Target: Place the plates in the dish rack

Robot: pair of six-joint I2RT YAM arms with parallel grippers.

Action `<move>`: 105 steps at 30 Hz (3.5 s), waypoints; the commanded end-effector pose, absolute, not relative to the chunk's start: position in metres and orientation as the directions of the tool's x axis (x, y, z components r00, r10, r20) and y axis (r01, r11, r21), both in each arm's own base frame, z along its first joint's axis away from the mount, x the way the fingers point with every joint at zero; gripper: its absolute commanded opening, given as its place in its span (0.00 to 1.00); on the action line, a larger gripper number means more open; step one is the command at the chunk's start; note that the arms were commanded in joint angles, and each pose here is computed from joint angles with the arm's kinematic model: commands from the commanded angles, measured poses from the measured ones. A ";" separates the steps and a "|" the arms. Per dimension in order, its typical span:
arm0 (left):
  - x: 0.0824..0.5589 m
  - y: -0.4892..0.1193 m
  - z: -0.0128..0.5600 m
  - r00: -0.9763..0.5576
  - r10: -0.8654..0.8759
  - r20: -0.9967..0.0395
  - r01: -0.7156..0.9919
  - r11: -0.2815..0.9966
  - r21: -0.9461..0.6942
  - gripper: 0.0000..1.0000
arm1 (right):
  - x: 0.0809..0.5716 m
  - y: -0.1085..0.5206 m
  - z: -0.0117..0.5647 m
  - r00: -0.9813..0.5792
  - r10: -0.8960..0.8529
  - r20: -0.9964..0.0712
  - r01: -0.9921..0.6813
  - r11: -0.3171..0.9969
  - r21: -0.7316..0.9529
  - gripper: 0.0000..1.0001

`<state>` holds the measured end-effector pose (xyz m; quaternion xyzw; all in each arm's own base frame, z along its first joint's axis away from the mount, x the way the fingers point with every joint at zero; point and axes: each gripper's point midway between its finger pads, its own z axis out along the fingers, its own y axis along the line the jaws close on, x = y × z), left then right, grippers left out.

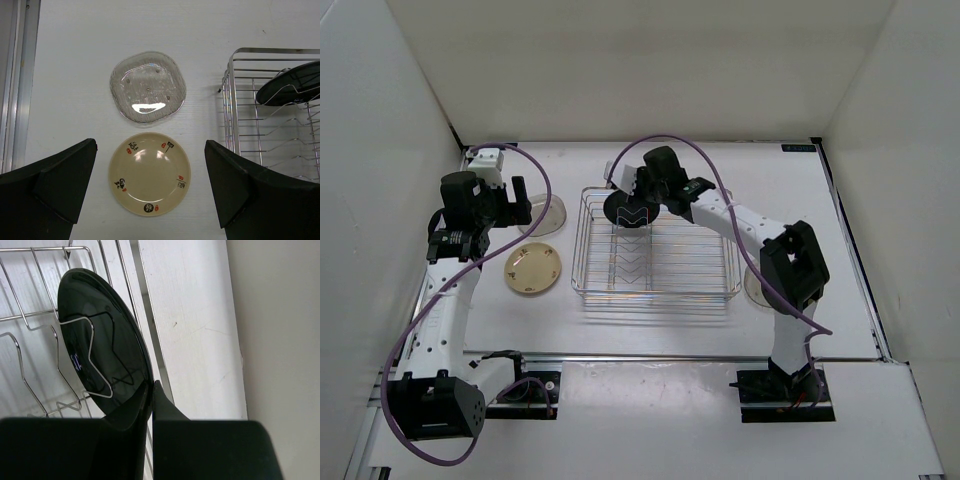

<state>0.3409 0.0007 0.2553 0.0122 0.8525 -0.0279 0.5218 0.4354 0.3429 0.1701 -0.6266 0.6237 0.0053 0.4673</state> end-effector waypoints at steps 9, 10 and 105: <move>0.344 0.006 0.272 -0.415 -0.009 -0.910 0.027 0.999 -0.022 1.00 | 0.428 0.356 0.182 0.223 -0.732 -0.644 -0.829 0.205 -0.520 0.00; 0.344 0.006 0.272 -0.415 -0.009 -0.910 0.027 0.999 -0.022 1.00 | 0.427 0.355 0.180 0.218 -0.736 -0.641 -0.833 0.202 -0.516 0.00; 0.469 0.069 0.044 -0.798 -0.204 -0.566 0.095 0.886 -0.453 0.62 | 0.358 0.002 0.174 -0.469 -0.311 -0.826 -0.270 0.942 -0.200 0.96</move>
